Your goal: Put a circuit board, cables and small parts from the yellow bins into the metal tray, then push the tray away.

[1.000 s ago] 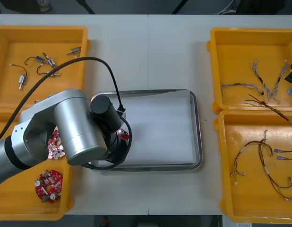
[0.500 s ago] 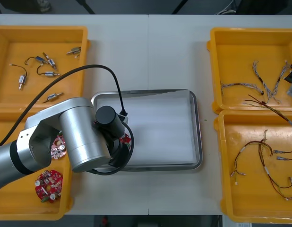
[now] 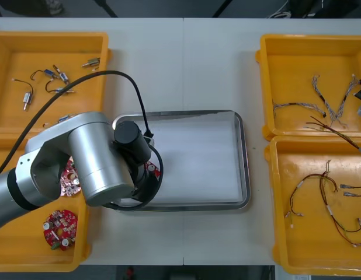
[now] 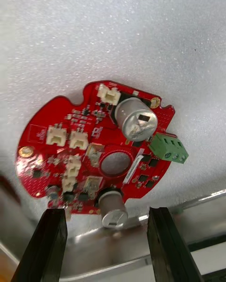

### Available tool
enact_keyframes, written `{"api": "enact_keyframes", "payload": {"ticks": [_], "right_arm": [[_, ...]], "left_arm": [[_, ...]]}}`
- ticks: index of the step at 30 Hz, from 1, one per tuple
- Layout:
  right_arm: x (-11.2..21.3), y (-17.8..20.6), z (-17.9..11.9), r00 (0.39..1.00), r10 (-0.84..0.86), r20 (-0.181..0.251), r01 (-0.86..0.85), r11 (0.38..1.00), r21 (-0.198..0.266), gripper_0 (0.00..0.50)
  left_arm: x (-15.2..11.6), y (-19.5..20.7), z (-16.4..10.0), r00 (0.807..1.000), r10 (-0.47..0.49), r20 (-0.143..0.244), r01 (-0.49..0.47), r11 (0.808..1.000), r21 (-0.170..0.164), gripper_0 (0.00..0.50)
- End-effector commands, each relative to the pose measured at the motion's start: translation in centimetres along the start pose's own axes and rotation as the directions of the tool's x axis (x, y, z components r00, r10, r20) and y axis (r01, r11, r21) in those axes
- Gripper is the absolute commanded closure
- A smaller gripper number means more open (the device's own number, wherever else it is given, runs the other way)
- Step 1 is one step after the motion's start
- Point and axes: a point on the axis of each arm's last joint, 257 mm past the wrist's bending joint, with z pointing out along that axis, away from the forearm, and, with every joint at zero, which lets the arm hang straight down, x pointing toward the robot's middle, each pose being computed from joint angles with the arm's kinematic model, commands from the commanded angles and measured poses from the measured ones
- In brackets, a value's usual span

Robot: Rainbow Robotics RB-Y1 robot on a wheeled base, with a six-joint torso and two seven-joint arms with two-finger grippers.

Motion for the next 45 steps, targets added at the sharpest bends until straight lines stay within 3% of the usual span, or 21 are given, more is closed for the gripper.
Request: {"api": "enact_keyframes", "payload": {"ticks": [1,8,12,15,20,24,33,36,41,45], "right_arm": [[-0.4,-1.2,-0.6,1.0,0.0,-0.009,0.001,0.999,0.035,0.5],[-0.6,-1.7,-0.9,1.0,-0.003,-0.011,0.004,0.999,0.047,0.5],[-1.0,-1.5,-1.1,0.999,-0.04,-0.013,0.04,0.998,0.044,0.5],[-1.8,-0.5,-0.9,0.996,-0.084,-0.011,0.084,0.996,0.021,0.5],[-4.2,1.2,-1.1,0.984,-0.18,0.019,0.18,0.984,0.007,0.5],[-7.0,3.8,-1.0,0.957,-0.287,0.049,0.288,0.957,-0.018,0.5],[-13.5,10.1,0.2,0.878,-0.454,0.149,0.464,0.885,-0.037,0.5],[-15.3,12.2,0.6,0.85,-0.497,0.174,0.511,0.858,-0.044,0.5],[-16.9,15.6,1.6,0.783,-0.596,0.179,0.612,0.789,-0.05,0.5],[-17.5,16.7,2.8,0.7,-0.697,0.155,0.706,0.708,-0.008,0.5]], "left_arm": [[-2.3,-1.0,-4.1,0.996,-0.064,0.06,0.062,0.997,0.035,0.0],[-3.0,1.8,-8.0,0.994,-0.084,0.073,0.083,0.996,0.017,0.0],[-3.1,4.2,-10.2,0.996,-0.055,0.069,0.056,0.998,-0.012,0.0],[-4.4,5.8,-11.8,0.994,-0.038,0.102,0.039,0.999,-0.004,0.0],[-5.8,8.6,-13.7,0.99,-0.066,0.122,0.065,0.998,0.008,0.0],[-7.0,12.2,-14.8,0.986,-0.094,0.137,0.096,0.995,-0.01,0.0],[-8.7,21.1,-17.0,0.974,-0.162,0.158,0.173,0.984,-0.053,0.0],[-8.8,23.7,-17.5,0.973,-0.162,0.161,0.178,0.98,-0.088,0.0],[-8.8,28.2,-18.4,0.974,-0.167,0.15,0.187,0.974,-0.129,0.0],[-9.0,30.1,-18.7,0.975,-0.174,0.141,0.193,0.972,-0.134,0.0]]}}
